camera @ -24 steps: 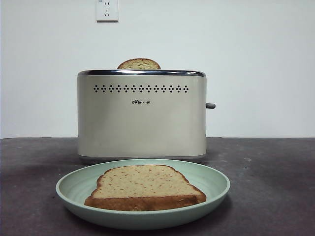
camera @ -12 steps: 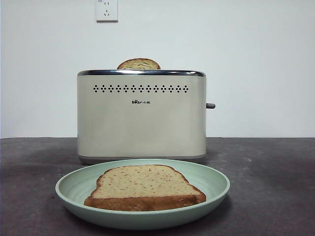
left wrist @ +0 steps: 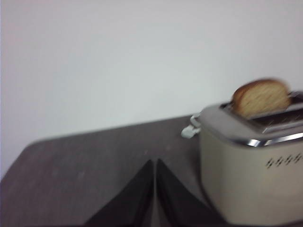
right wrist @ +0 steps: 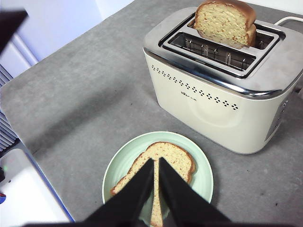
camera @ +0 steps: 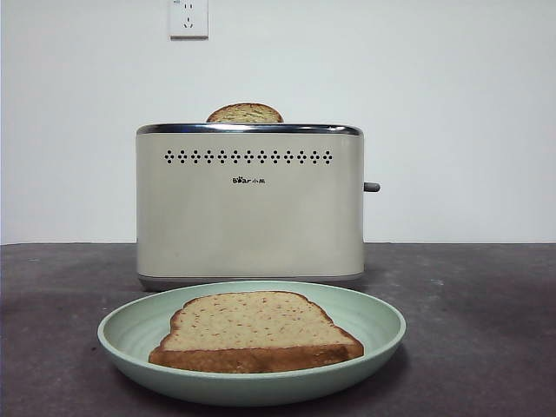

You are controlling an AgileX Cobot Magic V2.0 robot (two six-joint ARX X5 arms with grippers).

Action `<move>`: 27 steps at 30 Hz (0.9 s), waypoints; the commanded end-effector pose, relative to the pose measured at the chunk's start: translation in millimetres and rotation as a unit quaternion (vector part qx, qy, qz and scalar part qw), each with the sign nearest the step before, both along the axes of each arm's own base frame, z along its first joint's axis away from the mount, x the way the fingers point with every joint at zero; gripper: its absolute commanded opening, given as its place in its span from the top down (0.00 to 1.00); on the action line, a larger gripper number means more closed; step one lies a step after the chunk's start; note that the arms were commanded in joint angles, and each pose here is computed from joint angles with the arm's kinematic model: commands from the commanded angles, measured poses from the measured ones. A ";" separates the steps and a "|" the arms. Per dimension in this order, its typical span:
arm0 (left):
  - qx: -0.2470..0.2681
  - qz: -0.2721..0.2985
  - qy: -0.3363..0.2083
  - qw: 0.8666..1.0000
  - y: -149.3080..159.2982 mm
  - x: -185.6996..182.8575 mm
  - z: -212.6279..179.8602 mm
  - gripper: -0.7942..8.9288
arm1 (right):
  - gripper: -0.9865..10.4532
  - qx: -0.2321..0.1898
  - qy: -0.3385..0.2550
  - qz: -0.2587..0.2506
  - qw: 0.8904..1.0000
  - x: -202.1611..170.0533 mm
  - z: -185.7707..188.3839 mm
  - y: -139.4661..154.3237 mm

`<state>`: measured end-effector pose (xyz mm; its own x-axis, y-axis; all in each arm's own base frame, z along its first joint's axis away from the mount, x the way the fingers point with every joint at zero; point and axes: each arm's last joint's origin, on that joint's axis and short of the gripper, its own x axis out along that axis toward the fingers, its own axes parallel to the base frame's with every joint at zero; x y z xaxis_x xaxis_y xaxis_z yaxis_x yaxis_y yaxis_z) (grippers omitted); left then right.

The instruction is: Take the bread from the toaster,put the bread on the plate,put the plate on the table

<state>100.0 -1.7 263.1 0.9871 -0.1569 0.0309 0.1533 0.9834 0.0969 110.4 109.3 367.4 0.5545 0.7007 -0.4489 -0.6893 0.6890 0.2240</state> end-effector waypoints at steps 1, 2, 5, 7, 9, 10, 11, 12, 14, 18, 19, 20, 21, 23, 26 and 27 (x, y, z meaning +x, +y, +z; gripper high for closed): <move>-0.028 0.020 0.004 0.999 1.3 -1.9 -17.3 0.91 | 0.91 0.005 -0.010 0.003 1.000 -0.2 4.6 1.0; -0.034 0.028 0.009 0.999 1.8 -2.3 -26.2 0.91 | 0.91 0.005 -0.010 0.003 1.000 -0.2 4.6 1.0; -0.044 0.044 0.023 0.998 2.6 -2.8 -48.1 0.91 | 0.91 0.005 -0.010 0.003 1.000 -0.2 4.6 1.0; -0.044 0.044 0.031 0.998 2.6 -3.3 -58.9 0.91 | 0.91 0.005 -0.010 0.003 1.000 -0.2 4.6 1.0; -0.044 0.044 0.035 0.997 2.6 -3.6 -67.6 0.91 | 0.91 0.005 -0.010 0.003 1.000 -0.2 4.6 1.0; -0.044 0.044 0.038 0.997 2.6 -3.8 -70.7 0.91 | 0.91 0.005 -0.010 0.003 1.000 -0.2 4.6 1.0; -0.044 0.045 0.043 0.997 2.6 -4.3 -74.1 0.91 | 0.91 0.005 -0.010 0.003 1.000 -0.2 4.6 1.0; -0.044 0.045 0.050 0.997 2.5 -4.9 -77.2 0.91 | 0.91 0.005 -0.010 0.003 1.000 -0.2 4.6 1.0; -0.043 0.046 0.063 0.996 2.5 -5.7 -83.5 0.91 | 0.91 0.005 -0.010 0.003 1.000 -0.2 4.6 1.0; -0.046 0.049 0.077 0.995 2.6 -6.2 -98.3 0.91 | 0.91 0.005 -0.010 0.003 1.000 -0.2 4.6 1.0; -0.049 0.049 0.083 0.994 2.7 -5.7 -101.2 0.91 | 0.91 0.005 -0.010 0.003 1.000 -0.2 4.6 1.0; -0.051 0.050 0.089 0.994 2.7 -5.3 -104.0 0.91 | 0.91 0.005 -0.010 0.003 1.000 -0.2 4.6 1.0; -0.052 0.050 0.093 0.993 2.7 -5.0 -106.3 0.91 | 0.91 0.005 -0.010 0.003 1.000 -0.2 4.5 1.0; -0.055 0.051 0.101 0.992 2.7 -4.7 -109.7 0.91 | 0.91 0.005 -0.010 0.003 1.000 -0.3 4.6 0.9; -0.067 0.052 0.114 0.990 2.7 -4.6 -114.0 0.91 | 0.91 0.005 -0.010 0.003 1.000 -0.3 4.6 0.9; -0.072 0.052 0.114 0.990 2.7 -4.6 -113.8 0.91 | 0.91 0.005 -0.010 0.003 1.000 -0.3 4.6 0.9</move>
<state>94.8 0.7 157.0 0.9866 -0.0668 -0.1487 0.0612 0.9972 -0.0420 110.4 109.1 367.4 0.5554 0.7000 -0.4489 -0.6886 0.6898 0.2238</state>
